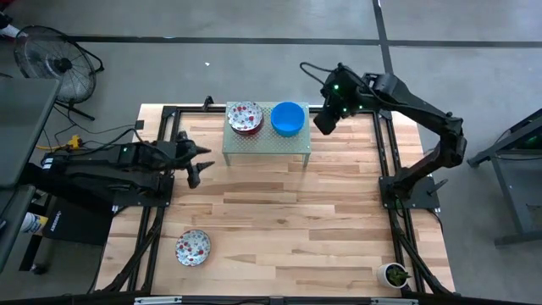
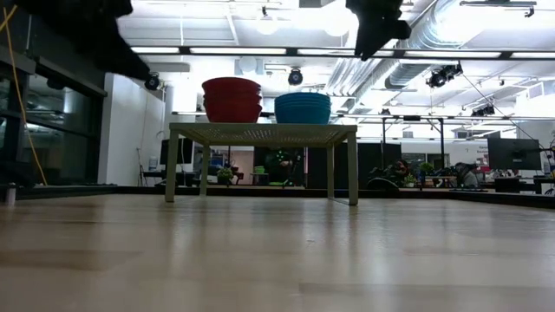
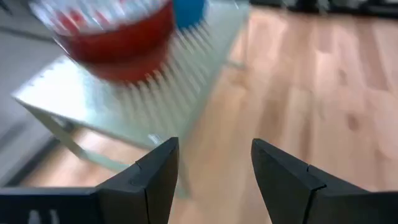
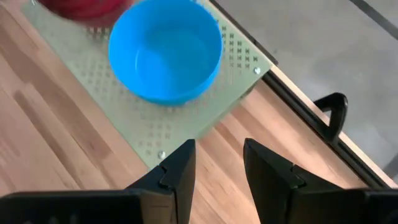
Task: Pick & Place Mini bowls
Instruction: Stack the white and red bowl on top of the stacked white and red bowls on the shelf
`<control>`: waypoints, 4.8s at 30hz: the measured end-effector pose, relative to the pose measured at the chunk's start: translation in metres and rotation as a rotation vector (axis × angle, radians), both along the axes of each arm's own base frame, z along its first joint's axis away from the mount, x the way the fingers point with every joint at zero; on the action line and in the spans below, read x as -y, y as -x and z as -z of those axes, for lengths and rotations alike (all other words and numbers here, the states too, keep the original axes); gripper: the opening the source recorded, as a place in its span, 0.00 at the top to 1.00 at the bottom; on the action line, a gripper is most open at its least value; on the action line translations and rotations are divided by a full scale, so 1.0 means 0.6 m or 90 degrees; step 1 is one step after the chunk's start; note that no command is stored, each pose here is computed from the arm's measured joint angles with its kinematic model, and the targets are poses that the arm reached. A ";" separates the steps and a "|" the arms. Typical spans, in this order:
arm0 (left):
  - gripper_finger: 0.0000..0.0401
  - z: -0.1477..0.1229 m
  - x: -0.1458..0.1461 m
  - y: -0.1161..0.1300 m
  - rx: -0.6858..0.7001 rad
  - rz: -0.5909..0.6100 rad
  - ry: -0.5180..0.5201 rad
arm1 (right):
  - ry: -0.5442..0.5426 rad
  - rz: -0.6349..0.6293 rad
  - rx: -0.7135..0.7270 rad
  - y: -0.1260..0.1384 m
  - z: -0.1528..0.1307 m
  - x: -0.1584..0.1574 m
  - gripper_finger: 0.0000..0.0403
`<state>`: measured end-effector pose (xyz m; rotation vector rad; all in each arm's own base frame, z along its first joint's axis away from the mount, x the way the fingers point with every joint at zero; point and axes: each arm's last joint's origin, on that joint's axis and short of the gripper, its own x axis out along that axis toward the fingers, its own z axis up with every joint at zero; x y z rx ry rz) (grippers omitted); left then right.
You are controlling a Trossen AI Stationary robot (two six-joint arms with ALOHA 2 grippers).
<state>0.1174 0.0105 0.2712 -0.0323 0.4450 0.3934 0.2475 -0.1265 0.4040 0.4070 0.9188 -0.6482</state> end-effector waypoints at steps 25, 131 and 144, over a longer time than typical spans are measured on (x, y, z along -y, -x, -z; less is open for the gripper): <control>0.51 0.042 0.062 0.012 -0.193 0.254 0.306 | 0.046 -0.037 -0.018 0.058 0.053 -0.073 0.69; 0.99 -0.040 0.151 -0.151 -0.170 -0.069 0.393 | -0.015 -0.158 -0.004 0.194 0.178 -0.162 0.69; 0.99 -0.187 0.020 -0.140 -0.174 -0.102 0.328 | -0.087 -0.152 0.054 0.217 0.252 -0.172 0.69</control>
